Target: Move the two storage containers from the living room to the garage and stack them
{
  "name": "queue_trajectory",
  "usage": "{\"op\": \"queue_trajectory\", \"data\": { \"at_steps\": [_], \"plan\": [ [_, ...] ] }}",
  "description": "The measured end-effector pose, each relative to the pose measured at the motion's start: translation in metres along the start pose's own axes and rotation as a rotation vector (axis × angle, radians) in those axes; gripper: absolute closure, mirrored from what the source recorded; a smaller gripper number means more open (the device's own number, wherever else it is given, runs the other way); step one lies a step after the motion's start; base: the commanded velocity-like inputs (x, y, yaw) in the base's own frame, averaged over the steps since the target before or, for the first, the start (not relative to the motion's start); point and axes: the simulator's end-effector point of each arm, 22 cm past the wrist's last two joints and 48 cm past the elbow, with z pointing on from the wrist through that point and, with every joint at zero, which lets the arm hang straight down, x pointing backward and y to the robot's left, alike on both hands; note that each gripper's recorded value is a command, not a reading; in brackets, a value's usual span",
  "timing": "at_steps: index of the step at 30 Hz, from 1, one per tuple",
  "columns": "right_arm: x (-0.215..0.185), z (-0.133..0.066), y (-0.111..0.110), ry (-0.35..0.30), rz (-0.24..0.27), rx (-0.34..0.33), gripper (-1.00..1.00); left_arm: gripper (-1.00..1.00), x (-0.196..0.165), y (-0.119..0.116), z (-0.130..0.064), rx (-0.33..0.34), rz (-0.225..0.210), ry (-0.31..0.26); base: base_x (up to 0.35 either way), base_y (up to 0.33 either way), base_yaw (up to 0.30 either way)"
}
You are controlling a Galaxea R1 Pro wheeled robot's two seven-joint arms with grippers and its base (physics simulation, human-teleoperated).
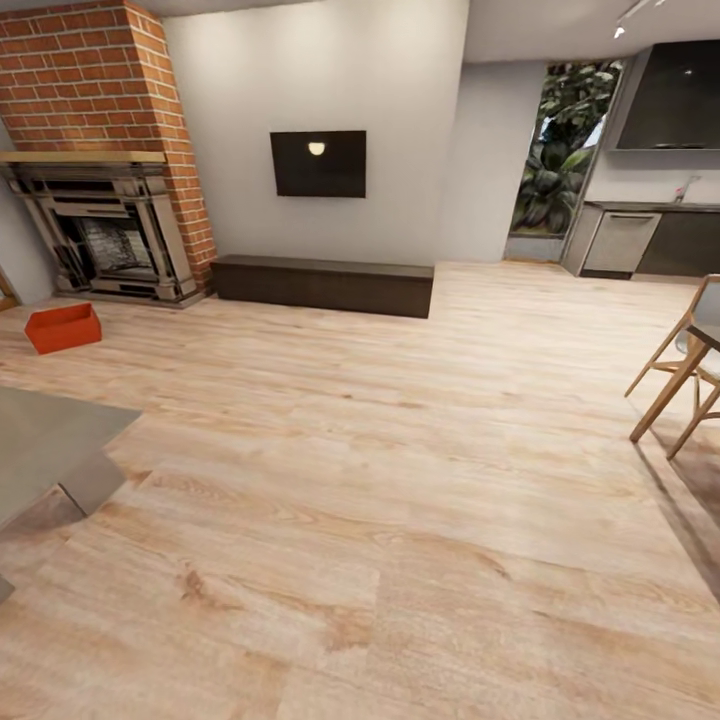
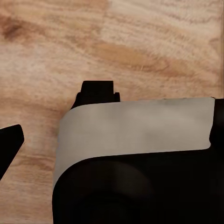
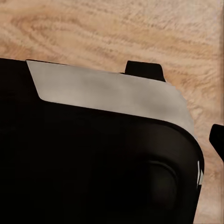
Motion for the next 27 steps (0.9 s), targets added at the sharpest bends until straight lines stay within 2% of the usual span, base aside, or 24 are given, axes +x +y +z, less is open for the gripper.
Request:
{"op": "queue_trajectory", "data": {
  "at_steps": [9,27],
  "plan": [
    [-0.0007,0.0,-0.0016,-0.004,-0.004,0.001,-1.0,-1.0,0.0001,0.0,0.0,0.0,0.0,0.0,0.324,0.0,0.215],
    [-0.0003,0.0,-0.0008,-0.002,-0.003,0.0,-1.0,-1.0,0.0001,0.0,0.0,0.0,0.0,0.0,0.324,0.0,0.012]
  ]
}}
